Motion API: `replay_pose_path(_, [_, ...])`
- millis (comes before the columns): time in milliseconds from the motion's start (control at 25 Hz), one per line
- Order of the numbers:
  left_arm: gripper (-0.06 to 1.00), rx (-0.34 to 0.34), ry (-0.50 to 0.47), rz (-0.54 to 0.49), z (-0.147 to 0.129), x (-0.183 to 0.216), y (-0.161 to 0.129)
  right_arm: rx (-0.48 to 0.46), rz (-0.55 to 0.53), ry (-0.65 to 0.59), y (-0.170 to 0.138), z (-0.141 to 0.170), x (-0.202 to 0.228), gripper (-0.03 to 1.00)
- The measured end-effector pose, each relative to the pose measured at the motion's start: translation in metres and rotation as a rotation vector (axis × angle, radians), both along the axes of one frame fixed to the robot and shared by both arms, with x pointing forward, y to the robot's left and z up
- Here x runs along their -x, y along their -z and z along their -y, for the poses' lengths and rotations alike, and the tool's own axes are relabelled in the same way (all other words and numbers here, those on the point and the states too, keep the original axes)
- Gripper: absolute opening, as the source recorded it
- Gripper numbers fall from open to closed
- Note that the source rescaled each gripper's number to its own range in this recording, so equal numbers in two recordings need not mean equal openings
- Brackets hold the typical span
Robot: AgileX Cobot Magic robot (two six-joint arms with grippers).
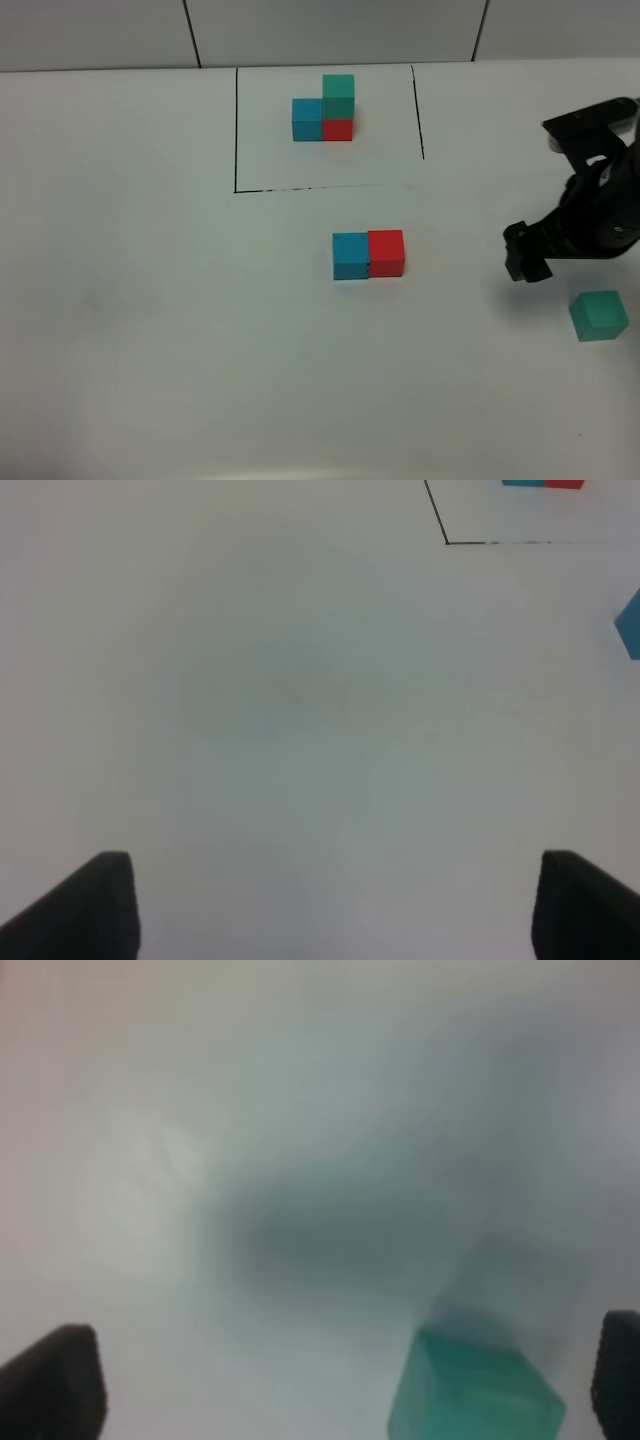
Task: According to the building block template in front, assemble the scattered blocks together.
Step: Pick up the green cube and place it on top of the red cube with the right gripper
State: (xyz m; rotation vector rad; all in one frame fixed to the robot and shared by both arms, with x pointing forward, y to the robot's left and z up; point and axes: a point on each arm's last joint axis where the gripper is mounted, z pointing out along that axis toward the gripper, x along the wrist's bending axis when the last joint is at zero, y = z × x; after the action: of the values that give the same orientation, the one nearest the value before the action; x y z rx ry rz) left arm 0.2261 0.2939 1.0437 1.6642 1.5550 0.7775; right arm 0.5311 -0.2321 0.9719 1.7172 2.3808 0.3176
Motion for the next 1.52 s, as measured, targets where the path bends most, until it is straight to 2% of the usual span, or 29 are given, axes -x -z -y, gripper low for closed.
replay_pose_path(80, [0.89,0.000,0.000,0.000,0.000,0.000,0.000,-0.009,-0.048,0.076,0.004,0.012,0.008,0.97])
replay_pose_path(240, [0.89,0.000,0.000,0.000,0.000,0.000,0.000,-0.038,-0.110,0.169,0.021,0.027,0.020,0.86])
replay_pose_path(320, [0.89,0.000,0.000,0.000,0.000,0.000,0.000,-0.045,-0.102,0.187,0.027,0.031,0.024,0.80])
replay_pose_path(440, [0.89,0.000,0.000,0.000,0.000,0.000,0.000,-0.052,-0.092,0.210,0.034,0.035,0.026,0.76])
replay_pose_path(600, [0.89,0.000,0.000,0.000,0.000,0.000,0.000,-0.049,-0.111,0.232,0.044,0.043,0.026,0.75])
replay_pose_path(960, [0.89,0.000,0.000,0.000,0.000,0.000,0.000,-0.033,-0.153,0.192,0.067,0.049,0.020,0.73])
replay_pose_path(1240, [0.89,0.000,0.000,0.000,0.000,0.000,0.000,-0.033,-0.148,0.188,0.070,0.049,0.019,0.71])
replay_pose_path(1360, [0.89,0.000,0.000,0.000,0.000,0.000,0.000,-0.033,-0.144,0.189,0.070,0.049,0.019,0.59])
replay_pose_path(1480, [0.89,0.000,0.000,0.000,0.000,0.000,0.000,-0.033,-0.144,0.188,0.070,0.049,0.019,0.34])
replay_pose_path(1520, [0.89,0.000,0.000,0.000,0.000,0.000,0.000,-0.033,-0.144,0.188,0.070,0.049,0.019,0.22])
